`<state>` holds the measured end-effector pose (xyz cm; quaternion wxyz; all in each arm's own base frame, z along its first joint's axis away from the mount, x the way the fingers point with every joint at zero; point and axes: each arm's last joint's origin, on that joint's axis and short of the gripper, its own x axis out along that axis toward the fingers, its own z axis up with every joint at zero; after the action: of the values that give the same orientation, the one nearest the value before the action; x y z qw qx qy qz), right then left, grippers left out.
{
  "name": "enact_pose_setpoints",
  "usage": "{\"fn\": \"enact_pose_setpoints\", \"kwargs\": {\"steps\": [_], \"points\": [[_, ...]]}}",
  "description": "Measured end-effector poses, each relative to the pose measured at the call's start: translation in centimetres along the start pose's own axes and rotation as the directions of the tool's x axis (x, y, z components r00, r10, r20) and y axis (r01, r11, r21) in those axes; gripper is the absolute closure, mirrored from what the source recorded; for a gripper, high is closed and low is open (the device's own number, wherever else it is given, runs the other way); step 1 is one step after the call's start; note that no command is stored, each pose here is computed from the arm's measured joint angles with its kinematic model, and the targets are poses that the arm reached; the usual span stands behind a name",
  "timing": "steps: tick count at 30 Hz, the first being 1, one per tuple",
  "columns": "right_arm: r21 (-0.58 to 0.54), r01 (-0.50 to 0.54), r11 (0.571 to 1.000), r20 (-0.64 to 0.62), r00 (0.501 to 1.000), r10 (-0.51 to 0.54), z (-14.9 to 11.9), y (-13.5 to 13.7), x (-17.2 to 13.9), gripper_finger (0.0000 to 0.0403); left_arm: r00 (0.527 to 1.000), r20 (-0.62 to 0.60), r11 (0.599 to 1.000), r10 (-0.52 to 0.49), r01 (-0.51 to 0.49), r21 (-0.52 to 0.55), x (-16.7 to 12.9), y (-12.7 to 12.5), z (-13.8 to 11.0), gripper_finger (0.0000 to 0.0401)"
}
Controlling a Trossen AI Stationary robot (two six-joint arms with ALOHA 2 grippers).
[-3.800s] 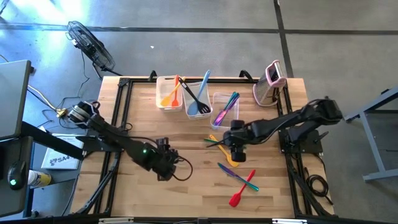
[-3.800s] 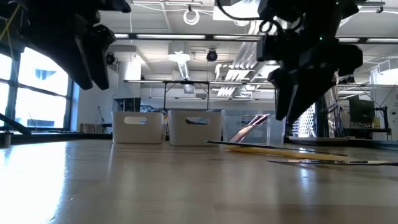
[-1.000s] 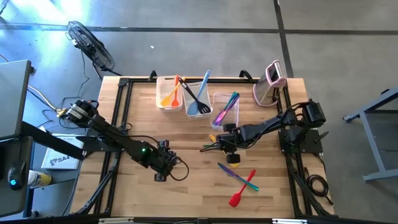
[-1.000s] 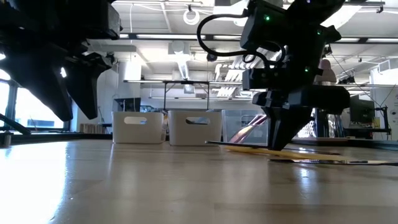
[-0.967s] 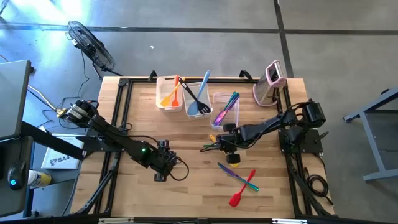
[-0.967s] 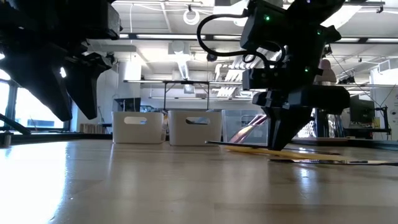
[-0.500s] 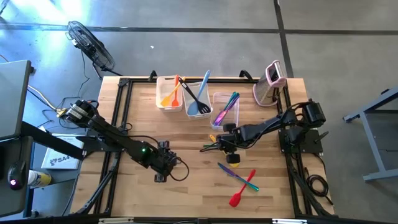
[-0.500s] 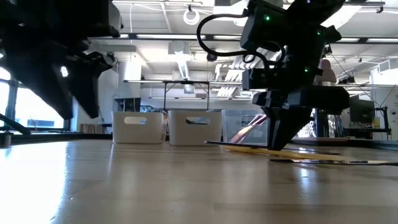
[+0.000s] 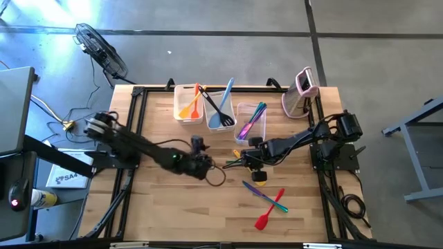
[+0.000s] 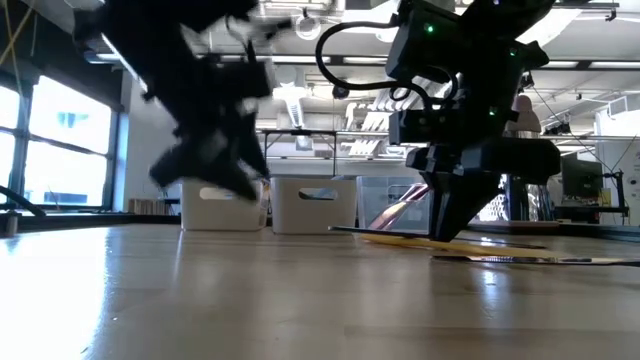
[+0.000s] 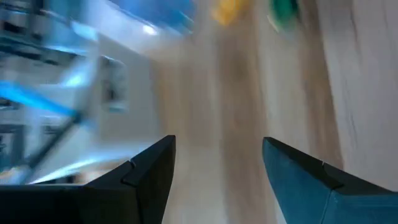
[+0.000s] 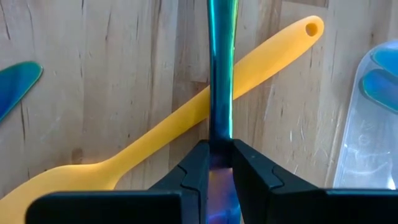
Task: Pick & Place Kitchen Items
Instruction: Put the purple table knife into the transparent bin
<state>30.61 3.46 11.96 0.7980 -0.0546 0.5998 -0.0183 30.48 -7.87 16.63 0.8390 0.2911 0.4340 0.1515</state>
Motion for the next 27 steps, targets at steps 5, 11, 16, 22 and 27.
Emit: {"fn": "enact_pose_setpoints", "kwargs": {"steps": [5, 11, 16, 22, 27], "points": [[0.001, 0.000, 1.000, 0.001, 1.000, 0.000, 0.0, 0.0, 0.0, 0.0352, 0.999, -0.043, 0.995, -0.020, 0.024, 0.092, 3.7, -1.7, -0.6, 0.0169], [-0.001, 0.000, 1.000, 0.006, 1.000, 0.000, 0.0, 0.0, 0.0, 0.0352, 1.000, 0.019, 0.997, 0.005, -0.007, 0.083, 4.8, -2.7, 0.6, 0.0169], [-0.002, -0.001, 1.000, 0.019, 1.000, 0.001, 0.2, 0.0, 0.0, 0.0352, 0.999, 0.039, 0.997, -0.021, 0.018, 0.081, 4.8, -2.8, 1.2, 0.0169], [-0.001, -0.001, 1.000, 0.019, 1.000, 0.001, 0.2, 0.0, 0.0, 0.0352, 0.986, 0.140, 0.994, -0.090, 0.079, 0.082, 4.1, -3.6, 2.1, 0.0169], [0.002, -0.001, 1.000, 0.019, 1.000, 0.001, 0.2, 0.0, 0.0, 0.0352, 0.977, 0.194, 0.992, -0.092, 0.073, 0.102, 3.6, -4.0, 2.7, 0.0169]]}}
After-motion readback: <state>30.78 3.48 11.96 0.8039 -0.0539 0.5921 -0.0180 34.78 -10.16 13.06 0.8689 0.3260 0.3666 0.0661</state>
